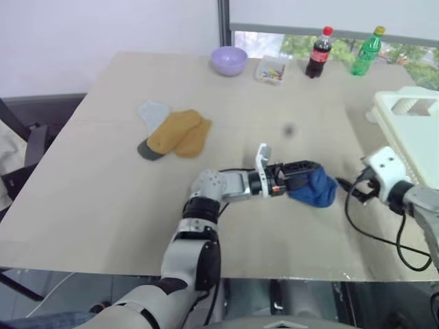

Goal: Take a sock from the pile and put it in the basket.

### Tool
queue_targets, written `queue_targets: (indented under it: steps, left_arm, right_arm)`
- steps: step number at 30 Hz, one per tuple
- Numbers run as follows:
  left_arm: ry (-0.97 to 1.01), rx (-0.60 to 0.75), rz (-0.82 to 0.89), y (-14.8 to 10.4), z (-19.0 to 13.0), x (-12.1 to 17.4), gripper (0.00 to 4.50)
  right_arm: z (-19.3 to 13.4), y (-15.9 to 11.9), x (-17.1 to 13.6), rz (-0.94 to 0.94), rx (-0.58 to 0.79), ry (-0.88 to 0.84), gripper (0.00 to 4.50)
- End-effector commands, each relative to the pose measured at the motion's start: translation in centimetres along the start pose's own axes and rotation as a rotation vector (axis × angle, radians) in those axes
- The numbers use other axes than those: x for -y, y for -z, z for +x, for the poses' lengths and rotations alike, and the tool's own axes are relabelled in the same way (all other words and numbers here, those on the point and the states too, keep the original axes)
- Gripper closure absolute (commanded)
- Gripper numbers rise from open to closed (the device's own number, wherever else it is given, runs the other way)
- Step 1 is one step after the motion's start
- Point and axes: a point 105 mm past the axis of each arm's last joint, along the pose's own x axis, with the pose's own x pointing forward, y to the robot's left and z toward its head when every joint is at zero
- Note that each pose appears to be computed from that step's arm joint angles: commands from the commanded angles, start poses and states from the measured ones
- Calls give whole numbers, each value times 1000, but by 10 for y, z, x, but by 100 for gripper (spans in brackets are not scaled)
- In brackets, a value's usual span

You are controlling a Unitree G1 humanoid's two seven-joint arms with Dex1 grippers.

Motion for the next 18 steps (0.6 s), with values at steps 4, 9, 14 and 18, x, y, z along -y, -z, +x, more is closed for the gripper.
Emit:
queue_targets:
  steps: [4,9,14,18]
  left_arm:
    - [33,-1,4,-1,8,5,0]
    - [21,3,1,-1,6,1,0]
    - [19,8,0,-1,6,0,0]
    - [21,17,-3,-2,5,0,0]
  right_arm:
    - [-24,-18,-7,242,105,-57,2]
    - [-22,-29,-41,337,133,-207,2]
    - [-5,-23,-60,371,102,-239,2]
    - [5,-4,-66,418,25,-234,2]
